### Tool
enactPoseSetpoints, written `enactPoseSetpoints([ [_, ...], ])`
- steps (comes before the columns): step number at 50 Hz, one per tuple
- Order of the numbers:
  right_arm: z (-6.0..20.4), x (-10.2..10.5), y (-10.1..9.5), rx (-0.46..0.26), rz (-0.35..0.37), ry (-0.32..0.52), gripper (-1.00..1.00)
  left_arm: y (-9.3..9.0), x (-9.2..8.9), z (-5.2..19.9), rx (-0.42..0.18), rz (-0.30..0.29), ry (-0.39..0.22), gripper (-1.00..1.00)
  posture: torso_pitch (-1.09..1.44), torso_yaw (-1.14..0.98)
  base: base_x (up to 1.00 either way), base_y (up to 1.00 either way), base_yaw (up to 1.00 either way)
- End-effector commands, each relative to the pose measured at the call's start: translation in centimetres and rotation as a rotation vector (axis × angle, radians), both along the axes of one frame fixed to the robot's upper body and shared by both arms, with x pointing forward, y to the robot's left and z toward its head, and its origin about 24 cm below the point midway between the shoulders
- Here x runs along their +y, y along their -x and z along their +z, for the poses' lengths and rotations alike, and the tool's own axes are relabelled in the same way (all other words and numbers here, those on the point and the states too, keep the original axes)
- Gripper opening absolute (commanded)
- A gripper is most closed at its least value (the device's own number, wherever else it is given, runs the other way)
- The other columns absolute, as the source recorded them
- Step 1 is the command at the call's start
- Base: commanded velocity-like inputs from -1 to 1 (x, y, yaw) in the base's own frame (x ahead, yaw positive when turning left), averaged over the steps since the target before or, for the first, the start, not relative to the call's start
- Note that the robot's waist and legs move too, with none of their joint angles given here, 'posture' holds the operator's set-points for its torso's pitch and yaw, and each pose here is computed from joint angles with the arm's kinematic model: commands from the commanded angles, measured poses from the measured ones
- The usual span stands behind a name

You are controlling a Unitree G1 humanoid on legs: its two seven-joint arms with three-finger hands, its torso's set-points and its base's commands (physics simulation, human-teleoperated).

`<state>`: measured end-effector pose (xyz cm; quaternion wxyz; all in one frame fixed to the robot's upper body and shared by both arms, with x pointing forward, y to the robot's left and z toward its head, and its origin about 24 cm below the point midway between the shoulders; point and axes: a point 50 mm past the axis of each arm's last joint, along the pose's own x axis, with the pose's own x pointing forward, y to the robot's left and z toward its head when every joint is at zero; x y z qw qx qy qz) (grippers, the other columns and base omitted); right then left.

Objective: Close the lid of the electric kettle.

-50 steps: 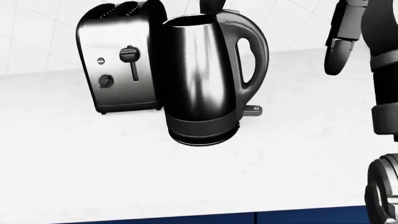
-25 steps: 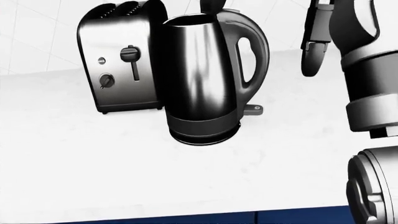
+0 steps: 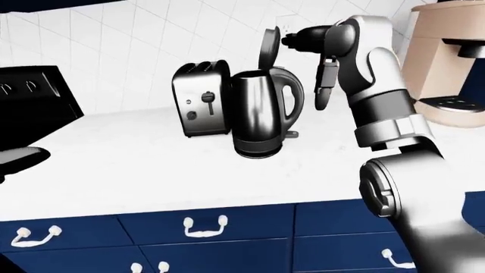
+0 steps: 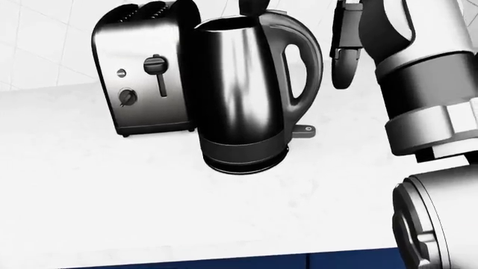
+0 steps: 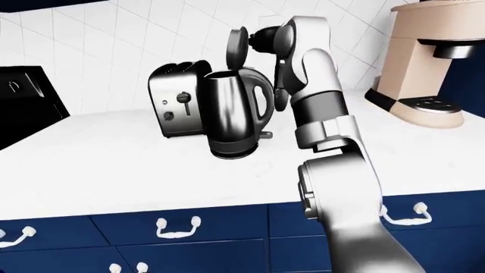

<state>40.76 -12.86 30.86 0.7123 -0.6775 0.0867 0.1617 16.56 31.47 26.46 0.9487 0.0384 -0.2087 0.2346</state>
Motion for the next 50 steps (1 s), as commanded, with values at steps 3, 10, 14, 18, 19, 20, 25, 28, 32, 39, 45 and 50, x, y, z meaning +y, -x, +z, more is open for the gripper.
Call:
enactPoseSetpoints([
  [3,2.2,0.9,0.5,-0.091,0.022,-0.007,1.00,0.3,-0.2,1.0,-0.048,0.002,-0.036,1.00,-0.51,0.00,0.00,0.00,0.00],
  [10,2.1,2.5,0.3,-0.092,0.051,-0.011,1.00,0.3,-0.1,1.0,-0.048,0.001,-0.034,1.00,-0.51,0.00,0.00,0.00,0.00],
  [14,1.5,3.6,0.2,-0.086,0.074,-0.013,1.00,0.3,0.0,1.0,-0.049,0.003,-0.034,1.00,-0.51,0.00,0.00,0.00,0.00],
  [18,1.7,4.7,0.2,-0.088,0.093,-0.015,1.00,0.2,0.0,1.0,-0.049,0.002,-0.032,1.00,-0.51,0.00,0.00,0.00,0.00],
  [19,1.8,5.0,0.2,-0.090,0.100,-0.015,1.00,0.1,0.0,0.9,-0.048,0.003,-0.033,1.00,-0.51,0.00,0.00,0.00,0.00],
  [20,1.7,5.2,0.2,-0.089,0.103,-0.013,1.00,0.1,0.0,0.9,-0.048,0.002,-0.032,1.00,-0.51,0.00,0.00,0.00,0.00],
  [25,1.6,6.7,0.4,-0.086,0.137,-0.003,1.00,0.1,0.1,0.8,-0.048,0.004,-0.031,1.00,-0.51,0.00,0.00,0.00,0.00],
  [28,1.8,6.7,0.4,-0.088,0.141,0.001,1.00,0.0,0.1,0.8,-0.048,0.004,-0.031,1.00,-0.51,0.00,0.00,0.00,0.00],
  [32,1.9,6.0,0.3,-0.088,0.127,-0.001,1.00,0.1,0.1,0.8,-0.050,0.004,-0.031,1.00,-0.51,0.00,0.00,0.00,0.00],
  [39,1.8,5.5,0.3,-0.090,0.115,-0.009,1.00,0.1,0.1,0.8,-0.049,0.005,-0.033,1.00,-0.51,0.00,0.00,0.00,0.00],
  [45,1.8,5.3,0.3,-0.091,0.110,-0.013,1.00,0.2,0.0,0.9,-0.048,0.003,-0.034,1.00,-0.51,0.00,0.00,0.00,0.00],
  [50,2.3,5.3,0.4,-0.098,0.109,-0.018,1.00,0.3,0.0,1.0,-0.048,0.003,-0.033,1.00,-0.51,0.00,0.00,0.00,0.00],
])
